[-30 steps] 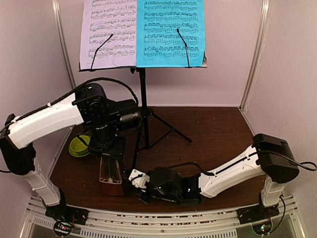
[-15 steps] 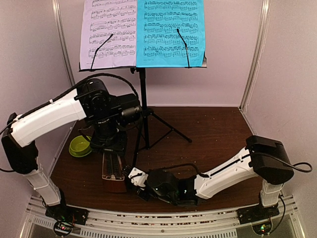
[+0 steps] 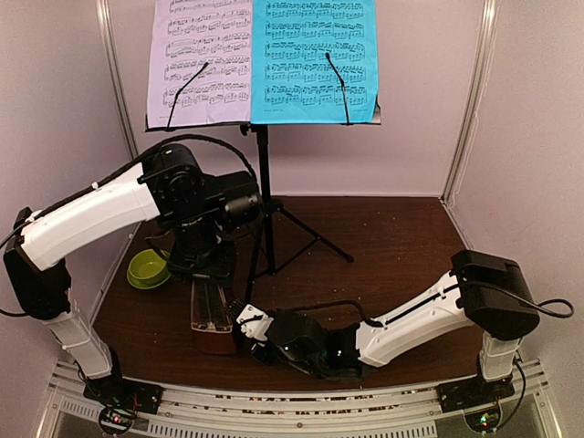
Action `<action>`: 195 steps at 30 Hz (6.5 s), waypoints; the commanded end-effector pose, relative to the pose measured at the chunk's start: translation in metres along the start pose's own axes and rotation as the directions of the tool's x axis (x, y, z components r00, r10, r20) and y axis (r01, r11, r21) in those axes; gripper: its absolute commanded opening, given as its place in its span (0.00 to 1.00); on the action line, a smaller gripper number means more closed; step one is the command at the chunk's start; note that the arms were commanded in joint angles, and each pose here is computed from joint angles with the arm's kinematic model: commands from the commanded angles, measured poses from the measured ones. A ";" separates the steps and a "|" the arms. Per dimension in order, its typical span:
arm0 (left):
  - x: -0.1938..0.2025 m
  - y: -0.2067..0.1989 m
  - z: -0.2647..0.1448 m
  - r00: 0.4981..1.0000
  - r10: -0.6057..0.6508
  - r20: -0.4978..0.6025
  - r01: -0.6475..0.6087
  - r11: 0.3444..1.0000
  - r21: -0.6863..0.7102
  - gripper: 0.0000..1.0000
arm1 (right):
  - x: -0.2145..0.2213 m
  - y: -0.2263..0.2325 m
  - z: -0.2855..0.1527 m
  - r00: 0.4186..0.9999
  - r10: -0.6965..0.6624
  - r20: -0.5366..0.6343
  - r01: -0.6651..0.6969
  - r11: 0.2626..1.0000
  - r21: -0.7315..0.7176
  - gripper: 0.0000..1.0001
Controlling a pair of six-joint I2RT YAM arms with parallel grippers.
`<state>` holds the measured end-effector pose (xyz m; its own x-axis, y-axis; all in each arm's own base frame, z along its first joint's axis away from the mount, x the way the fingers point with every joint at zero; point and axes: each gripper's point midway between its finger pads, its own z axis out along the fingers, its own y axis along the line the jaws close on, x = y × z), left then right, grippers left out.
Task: Set up the instrument practice props
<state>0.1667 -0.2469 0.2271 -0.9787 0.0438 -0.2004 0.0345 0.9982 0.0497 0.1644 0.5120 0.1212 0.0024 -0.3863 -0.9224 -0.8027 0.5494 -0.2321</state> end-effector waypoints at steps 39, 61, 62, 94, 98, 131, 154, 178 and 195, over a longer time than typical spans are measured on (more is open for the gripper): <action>-0.010 -0.011 -0.019 0.995 0.036 0.097 -0.051 0.986 0.158 0.00 | -0.006 -0.004 -0.002 0.989 0.136 0.050 -0.133 0.990 -0.056 0.00; -0.023 -0.006 -0.024 0.971 0.066 0.231 -0.108 0.979 0.174 0.00 | -0.015 -0.013 0.002 0.869 0.494 -0.039 -0.478 0.814 -0.329 0.00; -0.023 -0.006 -0.025 0.969 0.066 0.237 -0.109 0.978 0.176 0.00 | -0.015 -0.014 0.002 0.863 0.504 -0.045 -0.488 0.806 -0.335 0.00; -0.034 -0.067 -0.106 0.682 0.118 0.722 -0.503 0.792 0.346 0.00 | -0.043 -0.087 -0.138 0.902 0.430 0.036 -0.411 0.882 -0.232 0.64; -0.041 -0.092 -0.100 0.647 0.164 0.745 -0.538 0.790 0.294 0.00 | -0.024 -0.115 -0.155 0.894 0.448 0.017 -0.444 0.889 -0.110 0.71; -0.044 -0.247 0.026 0.565 0.547 0.618 -0.809 0.517 0.282 0.02 | 0.071 -0.216 -0.228 0.641 0.765 0.058 -0.749 0.608 0.262 1.00; -0.046 -0.245 -0.013 0.525 0.475 0.706 -0.829 0.474 0.297 0.80 | 0.060 -0.205 -0.207 0.656 0.754 -0.033 -0.734 0.647 0.207 1.00; -0.033 -0.233 -0.005 0.466 0.287 0.837 -0.833 0.461 0.306 0.74 | -0.006 -0.202 -0.183 0.630 0.775 -0.053 -0.772 0.632 0.072 1.00; -0.027 -0.241 0.004 0.473 0.306 0.826 -0.843 0.430 0.323 0.53 | 0.041 -0.191 -0.167 0.578 0.802 -0.154 -0.791 0.596 0.136 0.97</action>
<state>0.1866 -0.4782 0.1953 -0.3184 0.4120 -0.8537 0.8908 0.4381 -0.1209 0.2197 0.2711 0.1943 -0.7156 0.1134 -0.6892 -0.4163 0.7231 0.5512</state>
